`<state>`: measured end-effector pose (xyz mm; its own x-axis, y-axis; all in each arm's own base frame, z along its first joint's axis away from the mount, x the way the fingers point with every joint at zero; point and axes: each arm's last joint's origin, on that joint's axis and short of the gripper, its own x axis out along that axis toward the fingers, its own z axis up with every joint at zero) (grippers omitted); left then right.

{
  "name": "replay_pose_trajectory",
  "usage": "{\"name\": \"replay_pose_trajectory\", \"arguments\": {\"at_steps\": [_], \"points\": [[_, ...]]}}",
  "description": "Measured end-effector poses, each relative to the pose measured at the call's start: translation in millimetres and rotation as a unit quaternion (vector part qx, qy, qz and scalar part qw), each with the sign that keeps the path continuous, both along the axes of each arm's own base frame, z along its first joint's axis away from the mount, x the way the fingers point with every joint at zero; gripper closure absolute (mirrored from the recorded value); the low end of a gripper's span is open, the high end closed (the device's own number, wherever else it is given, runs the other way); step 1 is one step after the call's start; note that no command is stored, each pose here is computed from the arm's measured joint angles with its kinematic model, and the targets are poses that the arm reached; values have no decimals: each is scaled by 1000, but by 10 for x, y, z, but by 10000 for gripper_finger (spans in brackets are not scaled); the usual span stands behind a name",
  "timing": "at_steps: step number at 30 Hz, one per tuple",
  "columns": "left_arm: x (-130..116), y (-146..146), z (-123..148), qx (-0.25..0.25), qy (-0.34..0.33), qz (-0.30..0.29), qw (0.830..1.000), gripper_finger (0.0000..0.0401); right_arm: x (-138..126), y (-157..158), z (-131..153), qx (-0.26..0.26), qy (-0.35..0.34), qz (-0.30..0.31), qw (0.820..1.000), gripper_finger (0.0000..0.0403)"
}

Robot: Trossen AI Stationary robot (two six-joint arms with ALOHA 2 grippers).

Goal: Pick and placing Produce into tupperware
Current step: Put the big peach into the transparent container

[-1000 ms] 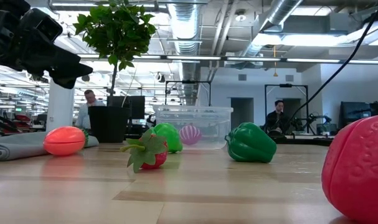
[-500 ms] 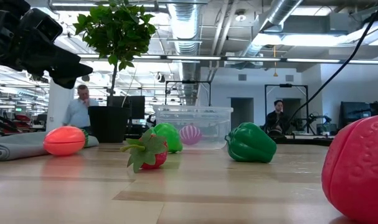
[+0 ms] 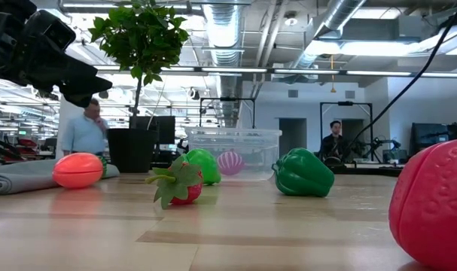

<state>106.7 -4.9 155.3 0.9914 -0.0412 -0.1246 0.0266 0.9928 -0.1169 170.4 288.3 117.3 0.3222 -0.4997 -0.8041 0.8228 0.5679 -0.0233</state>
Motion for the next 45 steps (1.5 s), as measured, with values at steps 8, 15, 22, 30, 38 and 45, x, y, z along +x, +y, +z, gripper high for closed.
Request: {"name": "replay_pose_trajectory", "arguments": {"at_steps": [8,15,22,30,38,45], "points": [[0,0,1,0,0,0,1000,204,168,37,152,-10,3,30,1000,121],[0,0,1,1,0,0,1000,204,432,-10,288,-29,9,63,998,121],[0,0,1,0,0,0,1000,204,737,-118,446,-53,32,101,993,121],[0,0,1,1,0,0,1000,204,1097,-284,680,-94,44,142,985,121],[0,0,0,-1,0,0,1000,204,1495,-555,962,-137,69,184,971,121],[0,-1,0,-7,0,-1,1000,204,1684,-909,1048,-162,128,178,962,121]]}}
